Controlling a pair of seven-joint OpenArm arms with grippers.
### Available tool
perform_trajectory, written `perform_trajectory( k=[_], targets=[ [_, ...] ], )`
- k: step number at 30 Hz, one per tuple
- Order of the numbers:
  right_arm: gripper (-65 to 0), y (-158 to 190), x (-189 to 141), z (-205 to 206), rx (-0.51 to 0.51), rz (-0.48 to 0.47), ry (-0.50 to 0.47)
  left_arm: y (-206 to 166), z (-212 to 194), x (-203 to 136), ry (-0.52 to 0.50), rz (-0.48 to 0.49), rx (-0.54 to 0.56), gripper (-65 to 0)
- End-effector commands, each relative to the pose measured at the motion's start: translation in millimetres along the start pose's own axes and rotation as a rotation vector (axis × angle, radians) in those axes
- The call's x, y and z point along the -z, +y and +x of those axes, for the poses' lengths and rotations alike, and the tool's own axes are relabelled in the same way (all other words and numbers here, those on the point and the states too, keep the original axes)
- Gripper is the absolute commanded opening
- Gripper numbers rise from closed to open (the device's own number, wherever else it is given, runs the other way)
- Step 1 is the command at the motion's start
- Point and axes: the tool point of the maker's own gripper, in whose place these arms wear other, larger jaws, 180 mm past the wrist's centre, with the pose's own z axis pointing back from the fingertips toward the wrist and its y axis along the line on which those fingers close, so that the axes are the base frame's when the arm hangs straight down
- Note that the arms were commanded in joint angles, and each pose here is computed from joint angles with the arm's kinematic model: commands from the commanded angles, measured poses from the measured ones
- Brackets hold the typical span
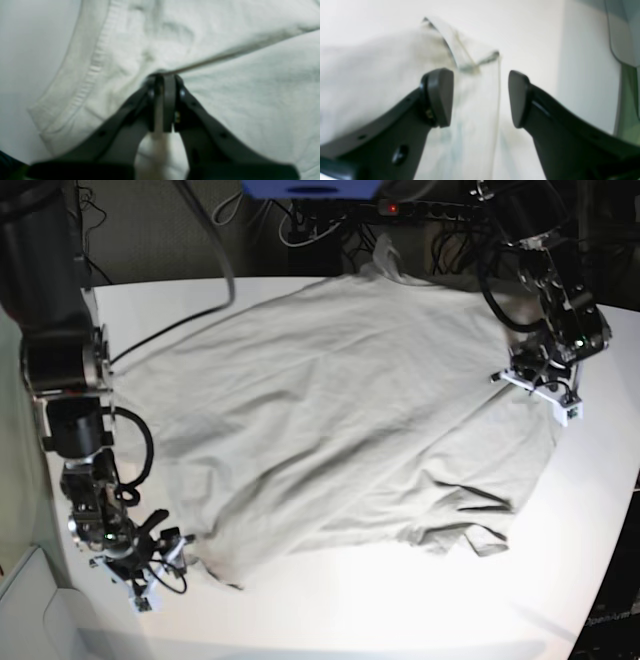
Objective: Layout the t-shirt on the table in an organized manner, then fold the t-shirt properly
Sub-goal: 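Drag the held hem with the right gripper and lay the shirt flat, then release the shirt and move both grippers to its side edges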
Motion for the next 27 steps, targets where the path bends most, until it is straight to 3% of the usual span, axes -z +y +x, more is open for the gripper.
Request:
perform_trajectory(
  k=[1,5,10,15,19,23,27],
  targets=[
    [-29.2,-8.4,-8.3,30.7,0.002,-0.015,-0.082,-0.2,20.6,-8.0,-0.061,0.003,0.006,-60.8],
    [-29.2,-6.9,-36.2,3.3,0.070,-0.024,-0.089,-6.5,38.5,-21.7,-0.128,-0.002,0.020,-60.8],
    [-29.3,21.1,-76.9,-19.8,0.082,-0.022,-0.125,-17.6,61.4,-41.3,-0.219,-0.014,0.033,-60.8],
    [-29.3,32.7,-103.8,-66.7,0.113,-0.035,-0.056,-32.5,88.6,-50.1,-0.296,-0.045,0.017,-60.8],
    [-29.3,39.9,-104.9,-110.9,0.140,-0.022,0.032,-48.5,112.1,-26.0,-0.266,-0.092,-0.026,-60.8],
    [-29.3,50.5,-100.2,-129.3,0.122,0.043,0.079,-58.6,125.1,13.0,-0.188,-0.136,-0.080,-60.8],
    [-29.3,49.4,-97.5,-144.5,0.126,0.048,0.122,-59.0,125.3,46.9,-0.163,-0.148,-0.133,-60.9]
  ],
)
